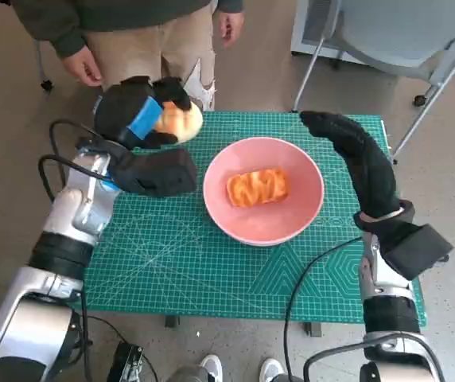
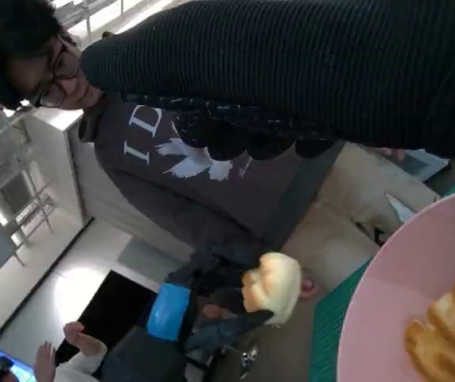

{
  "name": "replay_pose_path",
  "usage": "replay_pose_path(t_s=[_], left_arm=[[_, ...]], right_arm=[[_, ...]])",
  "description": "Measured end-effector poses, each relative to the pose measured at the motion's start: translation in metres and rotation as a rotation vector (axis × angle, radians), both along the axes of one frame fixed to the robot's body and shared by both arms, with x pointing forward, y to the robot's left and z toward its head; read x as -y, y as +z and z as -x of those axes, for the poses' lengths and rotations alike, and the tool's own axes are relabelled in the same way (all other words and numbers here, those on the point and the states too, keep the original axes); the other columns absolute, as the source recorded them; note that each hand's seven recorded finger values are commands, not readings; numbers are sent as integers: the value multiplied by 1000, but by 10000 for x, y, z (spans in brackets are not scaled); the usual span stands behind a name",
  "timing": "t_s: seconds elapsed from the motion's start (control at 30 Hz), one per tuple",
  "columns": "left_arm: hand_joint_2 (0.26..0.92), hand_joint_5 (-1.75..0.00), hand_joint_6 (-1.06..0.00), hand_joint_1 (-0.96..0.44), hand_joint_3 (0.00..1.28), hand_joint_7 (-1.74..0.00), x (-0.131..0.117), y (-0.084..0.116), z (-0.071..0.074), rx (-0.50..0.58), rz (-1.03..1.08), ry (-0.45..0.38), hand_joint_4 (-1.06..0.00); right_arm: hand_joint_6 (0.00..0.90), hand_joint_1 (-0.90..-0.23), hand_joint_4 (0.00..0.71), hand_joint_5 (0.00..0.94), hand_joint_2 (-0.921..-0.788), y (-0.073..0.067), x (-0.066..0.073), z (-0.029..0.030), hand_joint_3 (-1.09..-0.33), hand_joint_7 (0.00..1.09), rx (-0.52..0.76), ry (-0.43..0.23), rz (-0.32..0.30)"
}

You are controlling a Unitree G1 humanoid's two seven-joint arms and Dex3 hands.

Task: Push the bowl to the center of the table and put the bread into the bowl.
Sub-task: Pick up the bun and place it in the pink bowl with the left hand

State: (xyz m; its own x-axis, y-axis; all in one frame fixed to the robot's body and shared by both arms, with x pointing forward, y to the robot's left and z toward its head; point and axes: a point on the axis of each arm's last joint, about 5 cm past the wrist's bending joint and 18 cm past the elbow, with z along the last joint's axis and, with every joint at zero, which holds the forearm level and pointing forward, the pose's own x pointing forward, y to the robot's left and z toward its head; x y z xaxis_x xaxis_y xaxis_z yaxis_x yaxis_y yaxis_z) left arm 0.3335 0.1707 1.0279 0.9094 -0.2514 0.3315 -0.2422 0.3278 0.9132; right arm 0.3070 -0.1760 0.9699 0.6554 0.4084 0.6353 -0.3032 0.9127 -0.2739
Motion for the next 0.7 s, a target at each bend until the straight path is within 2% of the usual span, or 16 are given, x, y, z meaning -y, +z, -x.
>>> replay_pose_path(t_s=[0.33,0.7], left_arm=[[902,-991,-680,2,24,-1151,354,30,174,15,17,-188,-812],[910,-1004,-668,1,19,-1168,508,-61,177,-33,15,-293,-797]], right_arm=[[-1,-690,198,2,-921,-6,-15,-6,-827,495,0,8,-5],[-1,-693,197,1,-921,0,6,-2,-829,494,8,1,-4]])
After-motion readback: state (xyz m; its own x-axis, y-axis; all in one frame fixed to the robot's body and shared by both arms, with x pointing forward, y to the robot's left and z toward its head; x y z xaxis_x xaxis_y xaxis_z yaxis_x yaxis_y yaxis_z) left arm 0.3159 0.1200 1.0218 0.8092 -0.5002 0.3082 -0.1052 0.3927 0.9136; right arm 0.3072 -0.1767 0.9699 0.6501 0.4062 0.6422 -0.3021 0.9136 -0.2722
